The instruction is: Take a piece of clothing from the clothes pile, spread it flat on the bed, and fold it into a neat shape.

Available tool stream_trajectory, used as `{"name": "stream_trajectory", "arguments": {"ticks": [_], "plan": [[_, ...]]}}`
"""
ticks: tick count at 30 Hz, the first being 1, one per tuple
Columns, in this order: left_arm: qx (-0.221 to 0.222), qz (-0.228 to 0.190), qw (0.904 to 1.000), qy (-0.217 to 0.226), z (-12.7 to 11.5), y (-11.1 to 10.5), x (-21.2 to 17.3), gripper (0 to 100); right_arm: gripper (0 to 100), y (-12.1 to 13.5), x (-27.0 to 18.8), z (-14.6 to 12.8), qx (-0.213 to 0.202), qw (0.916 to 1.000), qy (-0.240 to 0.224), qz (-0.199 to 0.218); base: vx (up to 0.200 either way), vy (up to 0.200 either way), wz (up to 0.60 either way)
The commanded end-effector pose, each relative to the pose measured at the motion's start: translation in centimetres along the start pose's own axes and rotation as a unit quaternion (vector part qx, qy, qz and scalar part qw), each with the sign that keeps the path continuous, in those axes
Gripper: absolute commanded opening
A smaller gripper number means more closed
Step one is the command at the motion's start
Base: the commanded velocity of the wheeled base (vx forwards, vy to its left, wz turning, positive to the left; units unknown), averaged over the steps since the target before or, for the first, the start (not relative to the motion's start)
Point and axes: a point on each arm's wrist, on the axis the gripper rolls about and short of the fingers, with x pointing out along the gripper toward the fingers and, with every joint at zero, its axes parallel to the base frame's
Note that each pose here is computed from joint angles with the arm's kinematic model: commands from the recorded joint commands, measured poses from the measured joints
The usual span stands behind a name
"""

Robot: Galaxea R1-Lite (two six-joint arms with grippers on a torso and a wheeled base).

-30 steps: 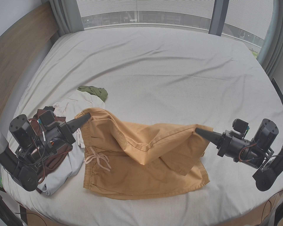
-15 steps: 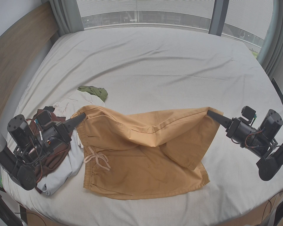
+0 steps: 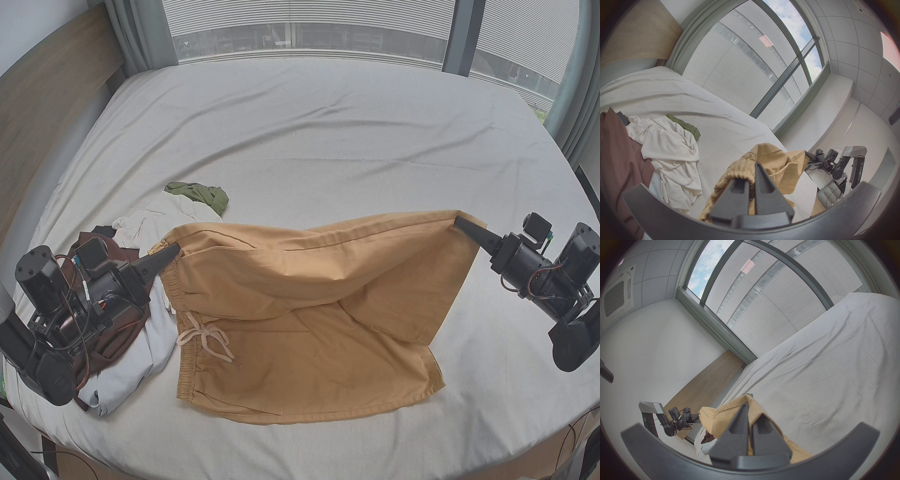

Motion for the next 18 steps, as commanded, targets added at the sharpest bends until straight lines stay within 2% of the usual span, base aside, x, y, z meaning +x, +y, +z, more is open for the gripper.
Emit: {"name": "stream_trajectory", "arguments": {"ticks": [1,5,10,18], "plan": [[-0.002,-0.002,1.0000,0.005,-0.2,-0.1,-0.2,0,0,-0.5,-0.1,0.3,-0.003,1.0000,-0.005,-0.007,0.000,0.000,0.00],[-0.004,-0.004,1.0000,0.007,-0.2,-0.3,-0.4,0,0,-0.9,0.0,0.4,-0.004,0.9999,-0.008,-0.012,0.000,0.000,0.00],[-0.010,-0.027,0.9992,0.028,-0.5,-0.6,-1.2,0,0,-1.8,0.2,0.3,-0.003,0.9997,-0.008,-0.022,0.000,0.000,0.00],[-0.007,-0.023,0.9993,0.028,-0.2,0.7,-1.6,0,0,-2.3,0.2,0.6,-0.006,0.9995,-0.014,-0.027,0.000,0.000,0.00]]}}
